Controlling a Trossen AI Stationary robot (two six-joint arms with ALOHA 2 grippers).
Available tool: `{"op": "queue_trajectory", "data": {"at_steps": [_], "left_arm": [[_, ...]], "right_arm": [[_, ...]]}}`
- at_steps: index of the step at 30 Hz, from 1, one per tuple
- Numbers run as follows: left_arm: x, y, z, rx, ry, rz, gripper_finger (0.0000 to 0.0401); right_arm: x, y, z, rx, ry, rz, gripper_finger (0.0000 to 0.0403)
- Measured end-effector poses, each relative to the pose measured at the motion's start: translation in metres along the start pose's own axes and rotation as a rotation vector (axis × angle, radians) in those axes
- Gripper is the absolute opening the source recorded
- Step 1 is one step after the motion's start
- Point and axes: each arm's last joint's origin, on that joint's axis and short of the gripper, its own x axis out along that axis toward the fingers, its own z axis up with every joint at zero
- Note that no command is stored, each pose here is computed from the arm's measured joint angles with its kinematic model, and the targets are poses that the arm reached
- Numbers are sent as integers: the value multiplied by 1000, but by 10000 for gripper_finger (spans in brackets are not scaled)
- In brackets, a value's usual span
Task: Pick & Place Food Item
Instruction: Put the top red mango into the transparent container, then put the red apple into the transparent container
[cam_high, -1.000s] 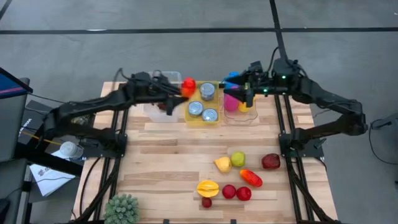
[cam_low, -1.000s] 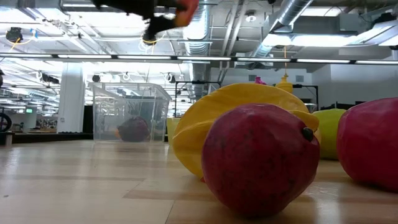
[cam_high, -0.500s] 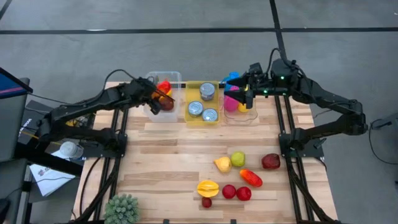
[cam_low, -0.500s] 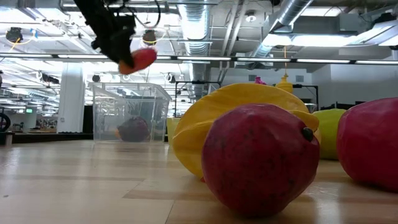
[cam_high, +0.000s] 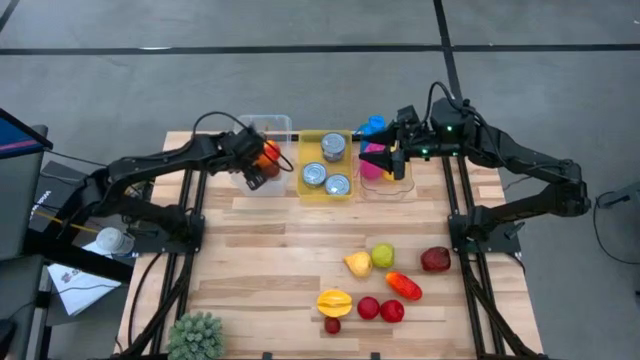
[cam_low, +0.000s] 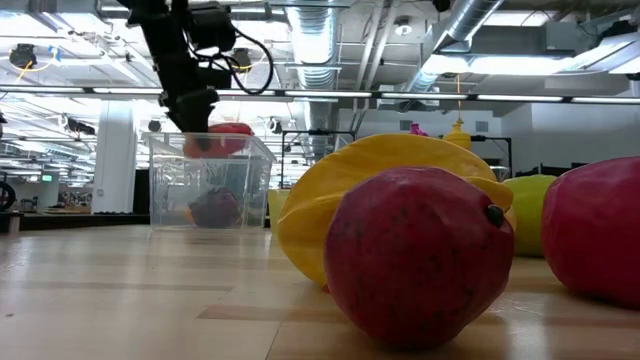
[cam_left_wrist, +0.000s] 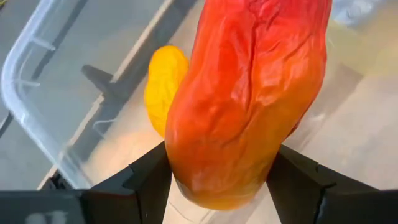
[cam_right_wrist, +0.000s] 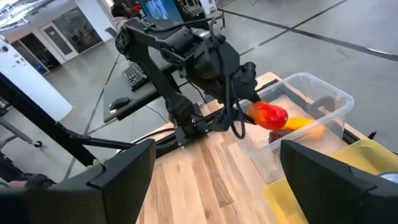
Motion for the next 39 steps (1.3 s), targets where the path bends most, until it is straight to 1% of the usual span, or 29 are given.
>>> {"op": "queue_trajectory", "data": {"at_steps": [4, 11, 15, 17, 23, 30, 33, 35, 37, 39], "left_arm": [[8, -3, 0, 80, 38, -19, 215], [14, -5, 1, 152, 59, -25, 216], [14, -7, 1, 195, 52, -83, 218], [14, -7, 1, 218, 51, -91, 225], [14, -7, 1, 224, 51, -94, 257], [13, -7, 1, 222, 44, -77, 274], [9, -5, 2, 215, 26, -74, 284], [1, -2, 7, 205, -2, -71, 289], [-16, 3, 19, 175, -84, -69, 291], [-40, 10, 29, 133, -180, -73, 292]], "right_arm": [[1, 0, 0, 0, 1, -2, 336], [1, 0, 0, -19, 2, -2, 336], [1, 0, 0, -23, 2, -2, 336], [1, 0, 0, -23, 2, -2, 336], [1, 0, 0, -24, 2, -2, 336], [1, 0, 0, -26, 2, -2, 336], [1, 0, 0, -26, 2, -2, 336], [1, -1, -1, -25, 6, -3, 336], [1, -2, -4, -13, 39, -16, 336], [0, -5, -11, 7, 107, -57, 336]]}}
